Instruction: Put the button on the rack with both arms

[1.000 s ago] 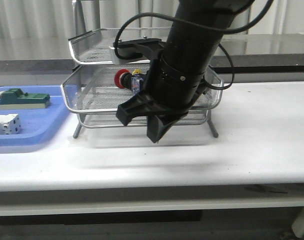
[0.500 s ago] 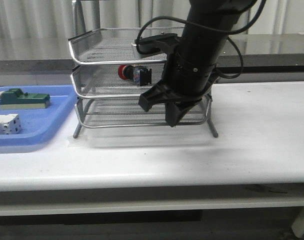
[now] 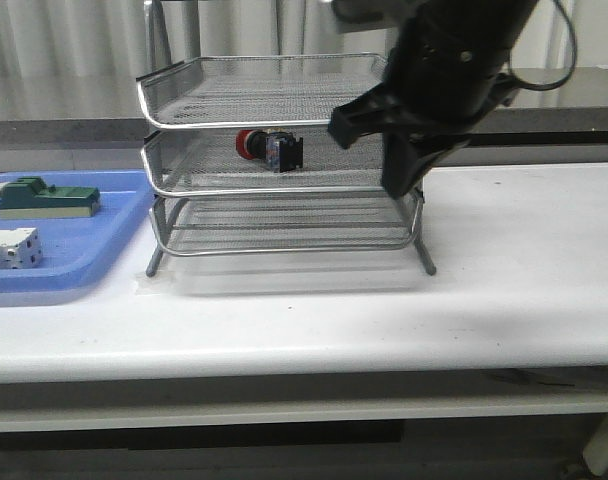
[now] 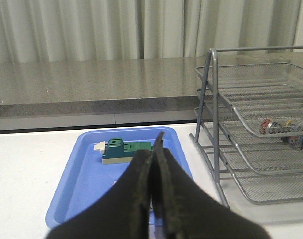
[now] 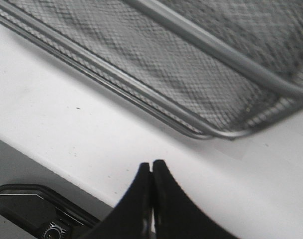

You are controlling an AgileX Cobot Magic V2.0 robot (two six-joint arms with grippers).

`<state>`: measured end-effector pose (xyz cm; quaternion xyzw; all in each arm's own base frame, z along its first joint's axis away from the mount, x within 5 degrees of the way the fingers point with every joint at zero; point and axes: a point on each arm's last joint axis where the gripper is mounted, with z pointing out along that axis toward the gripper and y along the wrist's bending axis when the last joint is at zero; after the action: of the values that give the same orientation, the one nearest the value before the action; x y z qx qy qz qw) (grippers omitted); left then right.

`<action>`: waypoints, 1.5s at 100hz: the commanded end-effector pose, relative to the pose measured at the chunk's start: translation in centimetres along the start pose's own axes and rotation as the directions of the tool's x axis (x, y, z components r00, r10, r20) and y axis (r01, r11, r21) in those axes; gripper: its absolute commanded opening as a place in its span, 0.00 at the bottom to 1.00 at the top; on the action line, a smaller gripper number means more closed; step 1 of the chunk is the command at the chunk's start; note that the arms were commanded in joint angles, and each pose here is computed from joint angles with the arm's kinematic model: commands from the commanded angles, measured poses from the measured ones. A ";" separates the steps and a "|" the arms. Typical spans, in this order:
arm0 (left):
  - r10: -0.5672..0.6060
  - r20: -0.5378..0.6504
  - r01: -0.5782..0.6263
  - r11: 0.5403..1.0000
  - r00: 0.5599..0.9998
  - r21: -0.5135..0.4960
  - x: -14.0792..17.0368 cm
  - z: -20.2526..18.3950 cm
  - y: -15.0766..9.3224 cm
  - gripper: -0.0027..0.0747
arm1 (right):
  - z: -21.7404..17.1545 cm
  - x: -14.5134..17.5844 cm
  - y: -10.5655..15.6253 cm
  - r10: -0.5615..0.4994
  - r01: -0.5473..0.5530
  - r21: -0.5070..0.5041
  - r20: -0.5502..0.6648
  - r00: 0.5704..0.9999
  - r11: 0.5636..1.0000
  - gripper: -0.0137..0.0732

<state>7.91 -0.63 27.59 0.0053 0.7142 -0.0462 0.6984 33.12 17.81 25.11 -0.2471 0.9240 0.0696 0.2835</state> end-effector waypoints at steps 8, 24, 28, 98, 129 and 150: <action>-0.018 0.089 0.021 0.999 0.996 -0.028 -1.5 0.0 0.2 0.01 | -5.4 1.0 -3.0 0.074 -0.086 0.062 0.164 0.984 0.994 0.08; -0.018 0.089 0.021 0.999 0.996 -0.028 -1.5 0.0 0.2 0.01 | -9.0 4.5 -5.3 0.137 -0.170 0.114 0.250 0.959 0.979 0.08; -0.018 0.089 0.021 0.999 0.996 -0.028 -1.5 0.0 0.2 0.01 | -9.7 5.4 -5.7 0.151 -0.189 0.127 0.262 0.953 0.974 0.08; -0.018 0.089 0.021 0.999 0.996 -0.028 -1.5 0.0 0.2 0.01 | -20.7 18.7 -3.1 0.144 -0.326 0.167 0.651 0.745 0.930 0.09; -0.018 0.089 0.021 0.999 0.996 -0.028 -1.5 0.0 0.2 0.01 | -21.5 19.5 -2.7 0.140 -0.326 0.167 0.661 0.738 0.930 0.09; -0.018 0.089 0.021 0.999 0.996 -0.028 -1.5 0.0 0.2 0.01 | -21.5 19.5 -2.7 0.140 -0.326 0.167 0.661 0.738 0.930 0.09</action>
<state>7.91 -0.63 27.59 0.0053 0.7142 -0.0462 0.6984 9.85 1.66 30.61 -0.0505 0.8243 0.0597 0.5608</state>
